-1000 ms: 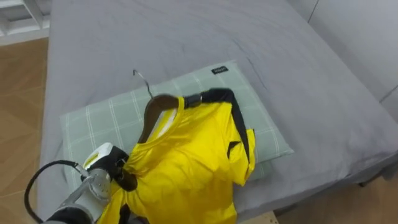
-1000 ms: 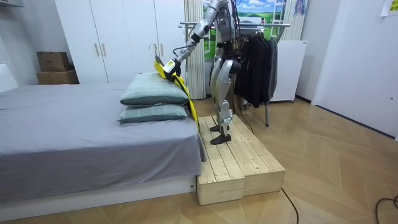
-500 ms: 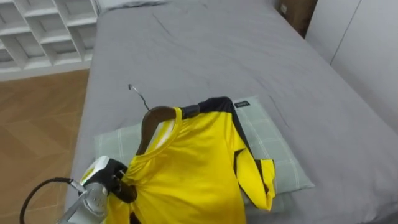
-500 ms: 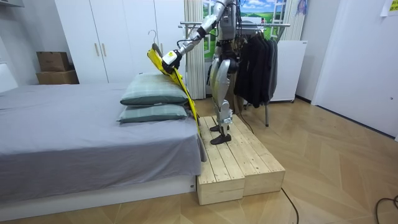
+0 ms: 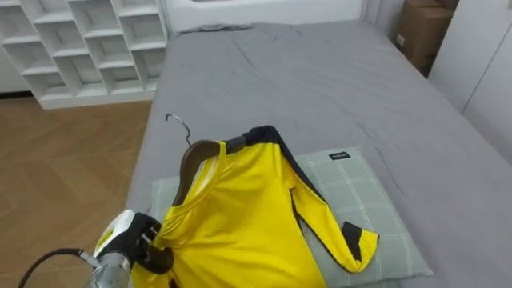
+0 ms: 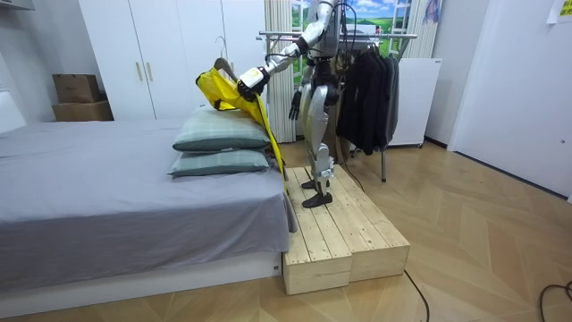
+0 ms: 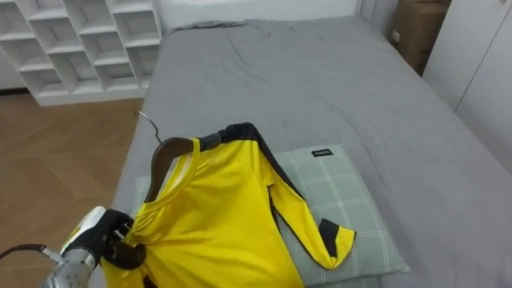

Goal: Hang clothes

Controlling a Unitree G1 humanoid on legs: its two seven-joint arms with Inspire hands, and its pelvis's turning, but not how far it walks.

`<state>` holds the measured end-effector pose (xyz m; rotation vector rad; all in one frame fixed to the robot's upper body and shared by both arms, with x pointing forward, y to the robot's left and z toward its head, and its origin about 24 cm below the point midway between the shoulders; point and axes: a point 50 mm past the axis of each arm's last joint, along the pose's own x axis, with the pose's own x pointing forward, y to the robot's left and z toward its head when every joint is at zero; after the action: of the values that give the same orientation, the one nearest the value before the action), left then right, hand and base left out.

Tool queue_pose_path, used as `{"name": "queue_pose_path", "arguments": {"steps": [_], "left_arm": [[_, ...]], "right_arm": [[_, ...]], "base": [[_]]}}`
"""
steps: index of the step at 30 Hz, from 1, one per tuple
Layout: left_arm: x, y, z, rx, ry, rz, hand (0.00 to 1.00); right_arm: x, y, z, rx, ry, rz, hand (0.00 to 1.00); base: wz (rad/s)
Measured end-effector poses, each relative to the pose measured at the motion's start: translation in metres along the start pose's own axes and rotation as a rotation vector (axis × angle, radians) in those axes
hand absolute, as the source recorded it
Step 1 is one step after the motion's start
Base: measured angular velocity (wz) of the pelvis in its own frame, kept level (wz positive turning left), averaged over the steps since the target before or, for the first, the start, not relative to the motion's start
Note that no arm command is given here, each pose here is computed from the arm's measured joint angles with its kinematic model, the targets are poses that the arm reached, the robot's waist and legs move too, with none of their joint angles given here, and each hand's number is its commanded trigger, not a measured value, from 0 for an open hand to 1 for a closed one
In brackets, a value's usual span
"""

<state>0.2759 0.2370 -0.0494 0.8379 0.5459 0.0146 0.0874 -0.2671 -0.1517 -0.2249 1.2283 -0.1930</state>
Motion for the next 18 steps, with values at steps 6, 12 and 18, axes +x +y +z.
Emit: {"name": "queue_pose_path", "arguments": {"steps": [6,12,18], "left_arm": [[-0.008,-0.002,-0.002,0.039,-0.041,0.01,1.0],[-0.017,0.007,-0.004,0.101,-0.088,0.031,1.0],[-0.017,0.012,-0.008,0.119,-0.076,0.044,1.0]], "right_arm": [[-0.005,-0.02,0.04,-0.073,-0.177,-0.072,0.0],[-0.018,-0.036,0.075,-0.297,-0.347,-0.187,0.0],[-0.04,-0.037,0.117,-0.477,-0.543,-0.294,0.0]], "base": [[0.16],[-0.06],[-0.07]]}}
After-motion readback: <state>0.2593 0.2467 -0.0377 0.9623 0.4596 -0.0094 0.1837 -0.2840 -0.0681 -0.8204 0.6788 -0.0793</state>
